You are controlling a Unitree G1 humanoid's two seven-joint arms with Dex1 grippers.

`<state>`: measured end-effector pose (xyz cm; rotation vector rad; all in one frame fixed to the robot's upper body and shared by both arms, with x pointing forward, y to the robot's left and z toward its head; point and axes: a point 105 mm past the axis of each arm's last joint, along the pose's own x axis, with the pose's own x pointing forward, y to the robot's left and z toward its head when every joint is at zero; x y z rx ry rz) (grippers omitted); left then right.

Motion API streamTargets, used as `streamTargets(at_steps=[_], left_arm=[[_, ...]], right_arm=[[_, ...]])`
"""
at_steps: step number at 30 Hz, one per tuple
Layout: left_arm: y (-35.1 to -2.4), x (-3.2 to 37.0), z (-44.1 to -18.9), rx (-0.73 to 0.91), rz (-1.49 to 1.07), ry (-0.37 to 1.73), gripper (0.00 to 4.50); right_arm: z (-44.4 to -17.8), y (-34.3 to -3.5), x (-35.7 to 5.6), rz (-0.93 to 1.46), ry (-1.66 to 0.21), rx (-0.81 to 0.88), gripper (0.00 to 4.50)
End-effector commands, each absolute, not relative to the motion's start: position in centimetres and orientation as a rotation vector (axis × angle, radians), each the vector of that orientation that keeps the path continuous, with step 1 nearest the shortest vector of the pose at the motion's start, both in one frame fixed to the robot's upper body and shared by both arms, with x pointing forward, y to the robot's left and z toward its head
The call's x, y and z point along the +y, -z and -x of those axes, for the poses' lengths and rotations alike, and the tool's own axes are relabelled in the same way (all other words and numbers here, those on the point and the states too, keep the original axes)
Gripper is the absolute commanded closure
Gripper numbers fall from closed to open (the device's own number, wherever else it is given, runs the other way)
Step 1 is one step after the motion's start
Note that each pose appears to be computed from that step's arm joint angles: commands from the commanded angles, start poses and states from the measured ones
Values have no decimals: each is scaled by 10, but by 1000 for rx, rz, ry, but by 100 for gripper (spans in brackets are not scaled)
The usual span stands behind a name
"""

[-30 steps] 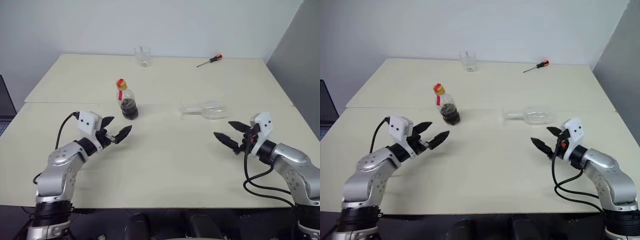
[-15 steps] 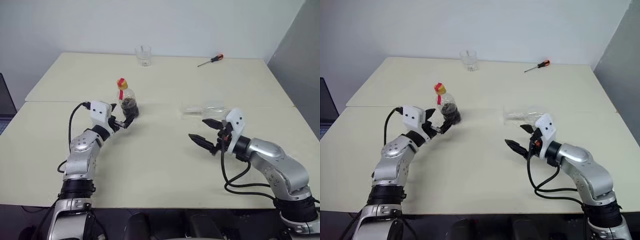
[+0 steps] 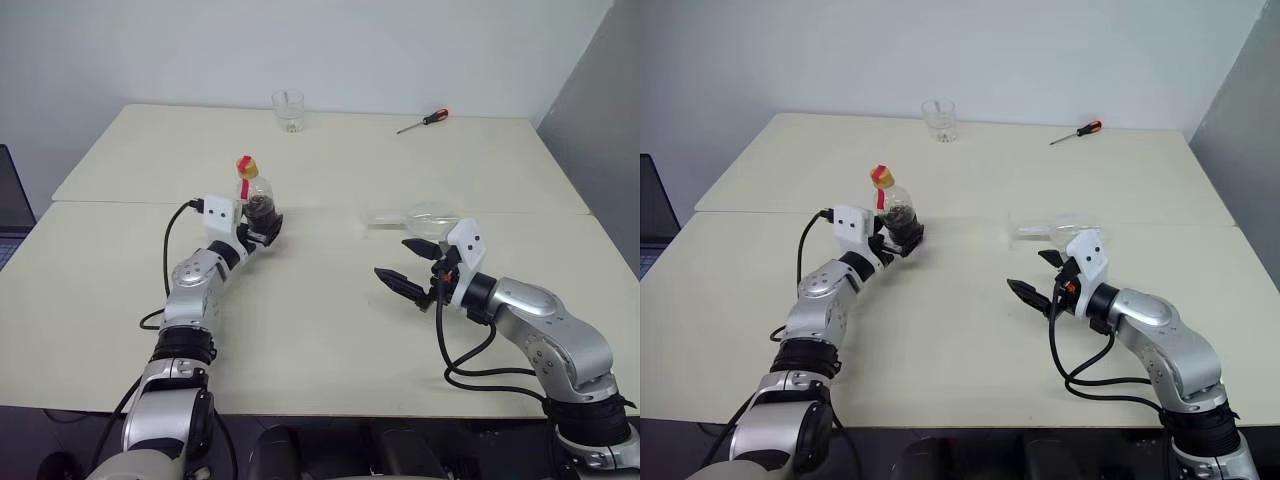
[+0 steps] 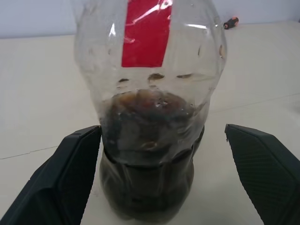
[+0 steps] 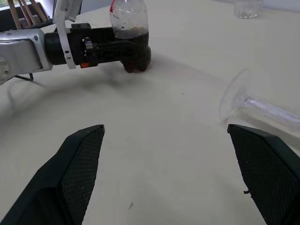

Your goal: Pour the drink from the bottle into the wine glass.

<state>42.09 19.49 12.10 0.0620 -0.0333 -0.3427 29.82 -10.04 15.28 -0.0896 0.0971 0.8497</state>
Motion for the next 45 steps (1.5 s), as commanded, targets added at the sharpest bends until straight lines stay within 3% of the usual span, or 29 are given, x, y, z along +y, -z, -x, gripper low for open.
streamTargets(at_steps=[1, 13, 16, 22, 25, 28, 33, 39, 45], left_arm=[[-137, 189, -430, -89, -90, 362, 1], [-136, 179, -446, -78, -107, 385, 1], [-136, 174, -445, -88, -87, 416, 63], [-135, 181, -445, -86, -97, 399, 233], [-136, 187, -443, -89, -99, 397, 268], [-138, 175, -438, -95, -134, 494, 273], [-148, 122, -413, -107, -186, 772, 281], [-154, 79, -384, -69, -230, 918, 285], [-150, 42, -366, -44, -260, 995, 291]], right_arm=[[-294, -168, -101, 102, -842, 30, 0], [-291, -166, -105, 99, -800, 31, 0], [-289, -166, -108, 101, -788, 29, 0], [-288, -171, -109, 103, -772, 12, 0], [-289, -177, -109, 112, -769, -6, 0], [-291, -191, -108, 116, -760, -41, 0], [-311, -222, -115, 70, -610, -41, 0], [-308, -250, -109, 51, -577, -46, 0], [-301, -241, -94, -22, -563, 29, 0]])
